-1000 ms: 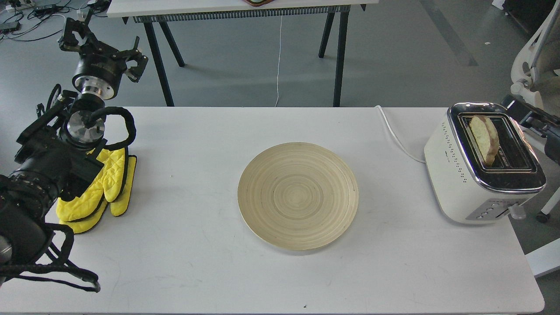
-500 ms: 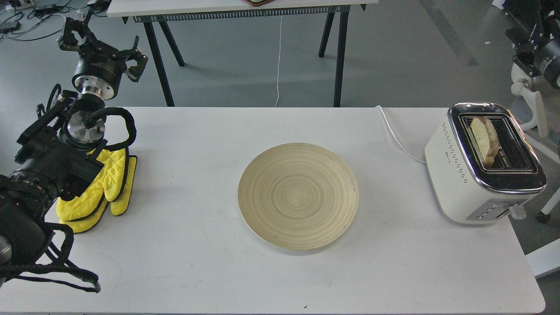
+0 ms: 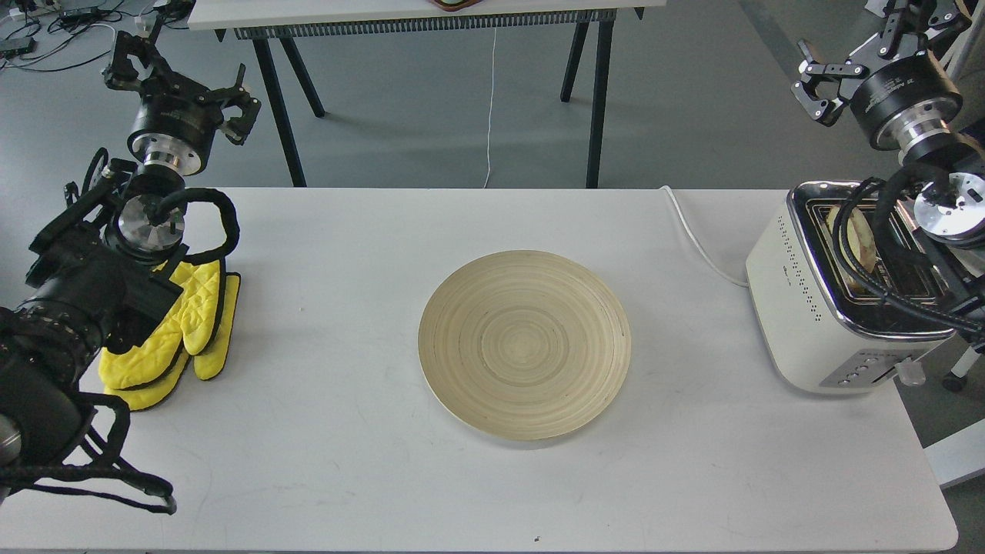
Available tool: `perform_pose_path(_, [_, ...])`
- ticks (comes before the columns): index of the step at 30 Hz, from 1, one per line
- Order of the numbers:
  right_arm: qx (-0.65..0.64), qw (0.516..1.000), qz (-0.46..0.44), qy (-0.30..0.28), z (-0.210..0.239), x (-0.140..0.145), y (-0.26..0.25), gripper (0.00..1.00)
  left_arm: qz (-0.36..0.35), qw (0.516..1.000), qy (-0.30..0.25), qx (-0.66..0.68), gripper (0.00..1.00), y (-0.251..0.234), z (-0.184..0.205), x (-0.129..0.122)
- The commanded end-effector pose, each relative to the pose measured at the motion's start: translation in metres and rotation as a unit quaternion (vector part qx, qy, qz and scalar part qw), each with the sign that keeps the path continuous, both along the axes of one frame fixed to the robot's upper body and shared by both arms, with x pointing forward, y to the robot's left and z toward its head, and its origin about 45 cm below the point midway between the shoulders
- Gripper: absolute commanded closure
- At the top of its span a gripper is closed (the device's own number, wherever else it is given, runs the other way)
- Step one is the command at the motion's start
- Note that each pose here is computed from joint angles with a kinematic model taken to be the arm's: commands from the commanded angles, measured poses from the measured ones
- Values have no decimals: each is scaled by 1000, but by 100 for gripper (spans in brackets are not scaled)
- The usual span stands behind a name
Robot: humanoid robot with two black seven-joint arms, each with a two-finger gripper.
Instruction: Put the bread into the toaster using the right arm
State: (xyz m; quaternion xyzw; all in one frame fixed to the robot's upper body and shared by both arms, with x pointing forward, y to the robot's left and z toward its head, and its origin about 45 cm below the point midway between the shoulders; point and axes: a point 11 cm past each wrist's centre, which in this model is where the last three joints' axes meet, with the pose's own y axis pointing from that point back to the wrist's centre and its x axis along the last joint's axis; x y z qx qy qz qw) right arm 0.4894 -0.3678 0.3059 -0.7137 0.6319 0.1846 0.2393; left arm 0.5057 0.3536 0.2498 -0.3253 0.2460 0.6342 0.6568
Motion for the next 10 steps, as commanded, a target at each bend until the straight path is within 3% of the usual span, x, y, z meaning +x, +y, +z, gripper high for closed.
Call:
perform_pose_path(1, [42, 999, -7, 7, -13, 5, 7, 0, 0, 1000, 0, 0, 0, 0, 1, 0])
perform_pose_path(10, [53, 998, 18, -16, -8, 5, 16, 0, 0, 1000, 0, 0, 0, 0, 1, 0])
